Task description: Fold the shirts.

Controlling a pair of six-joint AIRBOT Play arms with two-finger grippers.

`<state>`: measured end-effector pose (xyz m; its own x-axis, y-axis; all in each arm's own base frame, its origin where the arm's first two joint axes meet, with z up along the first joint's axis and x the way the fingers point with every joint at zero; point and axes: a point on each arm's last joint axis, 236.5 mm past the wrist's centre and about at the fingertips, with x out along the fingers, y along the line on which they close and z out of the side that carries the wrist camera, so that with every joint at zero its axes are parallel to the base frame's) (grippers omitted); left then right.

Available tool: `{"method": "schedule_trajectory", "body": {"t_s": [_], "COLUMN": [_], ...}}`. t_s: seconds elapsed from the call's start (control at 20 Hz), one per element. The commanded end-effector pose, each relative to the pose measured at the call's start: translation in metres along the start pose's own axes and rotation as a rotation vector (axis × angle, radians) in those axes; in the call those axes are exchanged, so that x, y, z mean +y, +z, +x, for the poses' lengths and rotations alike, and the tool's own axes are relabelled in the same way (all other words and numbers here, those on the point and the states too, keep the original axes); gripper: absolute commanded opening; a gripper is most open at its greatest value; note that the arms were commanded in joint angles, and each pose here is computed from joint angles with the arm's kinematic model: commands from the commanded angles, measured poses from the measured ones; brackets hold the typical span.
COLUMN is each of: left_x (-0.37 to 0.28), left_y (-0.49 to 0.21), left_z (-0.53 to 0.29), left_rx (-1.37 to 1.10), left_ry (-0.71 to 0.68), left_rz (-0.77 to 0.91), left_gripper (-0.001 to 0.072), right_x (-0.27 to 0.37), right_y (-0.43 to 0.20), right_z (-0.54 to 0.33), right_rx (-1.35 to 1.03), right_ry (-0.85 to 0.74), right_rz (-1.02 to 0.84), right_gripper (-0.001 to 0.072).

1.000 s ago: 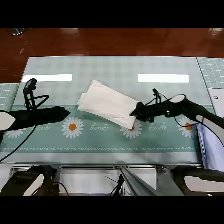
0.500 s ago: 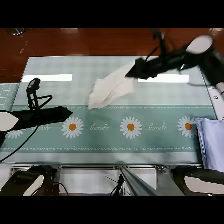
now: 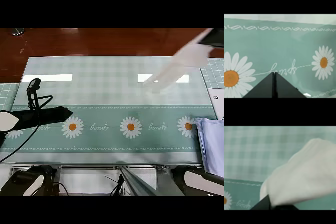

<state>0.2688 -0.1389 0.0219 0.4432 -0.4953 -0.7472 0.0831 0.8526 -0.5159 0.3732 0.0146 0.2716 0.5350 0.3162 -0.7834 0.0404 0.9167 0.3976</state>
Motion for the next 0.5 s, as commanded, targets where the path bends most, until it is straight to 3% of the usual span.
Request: {"method": "schedule_trajectory", "body": {"t_s": [0.0, 0.3, 0.45], "left_x": [0.000, 0.000, 0.000], "left_y": [0.000, 0.000, 0.000], "left_z": [0.000, 0.000, 0.000], "left_rx": [0.000, 0.000, 0.000], "left_ry": [0.000, 0.000, 0.000], "left_rz": [0.000, 0.000, 0.000], "left_gripper": [0.0025, 0.0025, 0.0025], "right_x": [-0.081, -0.151, -0.187], "right_y": [-0.029, -0.129, -0.199], "right_z": [-0.065, -0.104, -0.130], "right_rx": [-0.060, -0.100, -0.109], "right_ry": [-0.238, -0.454, -0.706], "right_rz": [0.246, 0.618, 0.790], "right_gripper": [0.0035, 0.0035, 0.0036]}}
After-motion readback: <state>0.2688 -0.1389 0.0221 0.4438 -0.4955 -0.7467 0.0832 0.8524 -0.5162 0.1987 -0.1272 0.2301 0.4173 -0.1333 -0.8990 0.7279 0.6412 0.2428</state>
